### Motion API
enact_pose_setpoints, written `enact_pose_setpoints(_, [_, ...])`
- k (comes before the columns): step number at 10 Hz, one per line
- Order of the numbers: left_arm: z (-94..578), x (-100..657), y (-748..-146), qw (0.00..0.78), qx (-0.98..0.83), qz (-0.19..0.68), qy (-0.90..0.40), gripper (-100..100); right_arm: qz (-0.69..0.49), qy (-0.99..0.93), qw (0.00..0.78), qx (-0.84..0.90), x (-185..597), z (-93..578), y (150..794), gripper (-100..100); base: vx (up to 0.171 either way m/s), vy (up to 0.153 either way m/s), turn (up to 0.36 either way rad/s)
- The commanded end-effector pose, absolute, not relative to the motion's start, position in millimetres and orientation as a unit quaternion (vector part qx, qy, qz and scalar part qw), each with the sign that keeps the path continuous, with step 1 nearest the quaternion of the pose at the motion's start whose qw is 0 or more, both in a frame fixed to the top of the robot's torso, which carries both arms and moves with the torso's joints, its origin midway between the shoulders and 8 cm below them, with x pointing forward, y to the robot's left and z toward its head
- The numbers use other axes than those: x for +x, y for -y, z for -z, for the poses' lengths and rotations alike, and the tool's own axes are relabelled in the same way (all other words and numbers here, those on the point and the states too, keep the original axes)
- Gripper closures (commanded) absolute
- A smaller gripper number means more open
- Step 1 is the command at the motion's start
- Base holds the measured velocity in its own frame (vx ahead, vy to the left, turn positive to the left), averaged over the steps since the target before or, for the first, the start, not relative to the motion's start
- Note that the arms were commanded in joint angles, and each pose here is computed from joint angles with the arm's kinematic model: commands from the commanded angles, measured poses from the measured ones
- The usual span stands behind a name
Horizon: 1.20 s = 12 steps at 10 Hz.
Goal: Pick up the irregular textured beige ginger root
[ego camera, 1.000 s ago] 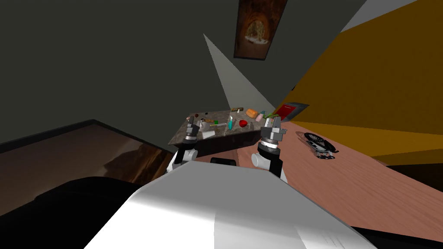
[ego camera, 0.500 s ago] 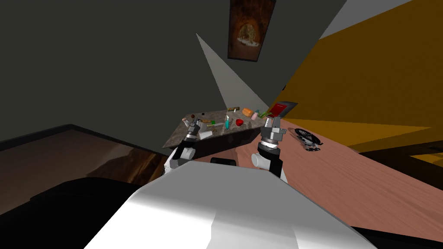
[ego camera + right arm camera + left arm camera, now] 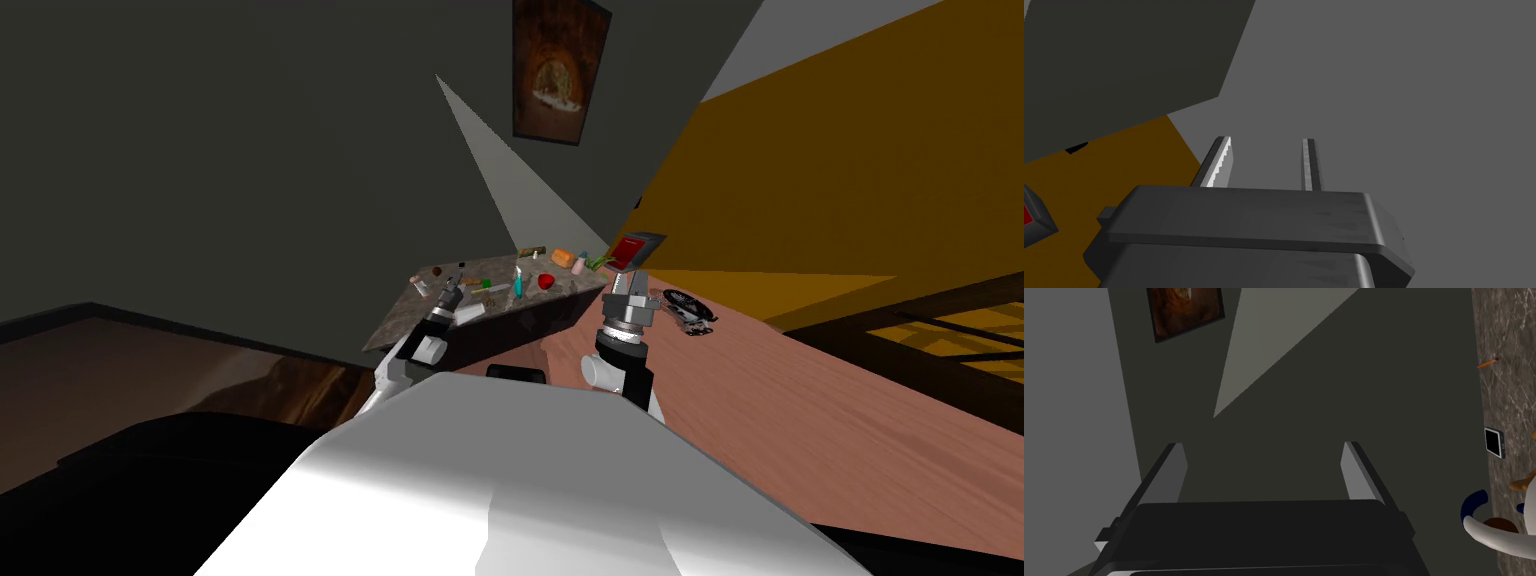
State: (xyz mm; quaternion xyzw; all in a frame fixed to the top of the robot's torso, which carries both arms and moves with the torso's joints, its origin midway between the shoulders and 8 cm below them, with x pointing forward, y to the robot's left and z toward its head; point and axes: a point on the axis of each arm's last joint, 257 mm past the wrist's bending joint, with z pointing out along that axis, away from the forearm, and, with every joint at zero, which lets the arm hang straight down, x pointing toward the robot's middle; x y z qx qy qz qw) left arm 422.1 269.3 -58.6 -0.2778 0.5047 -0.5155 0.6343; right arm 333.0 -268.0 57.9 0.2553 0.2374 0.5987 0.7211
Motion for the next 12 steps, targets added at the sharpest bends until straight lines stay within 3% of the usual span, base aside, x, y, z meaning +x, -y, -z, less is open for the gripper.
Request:
enact_pose_setpoints(1, [69.9, 431.1, -275.2, 0.626, -0.278, 0.498, -0.532, -100, -0.599, -0.237, 0.721, 0.255, 333.0, -57.9, 268.0, 0, -0.008, -0.02, -0.158])
enact_pose_setpoints(12, [120.3, 471.4, -309.0, 0.581, -0.251, 0.385, -0.672, -100, -0.599, -0.237, 0.721, 0.255, 333.0, -57.9, 268.0, 0, -0.003, -0.014, -0.121])
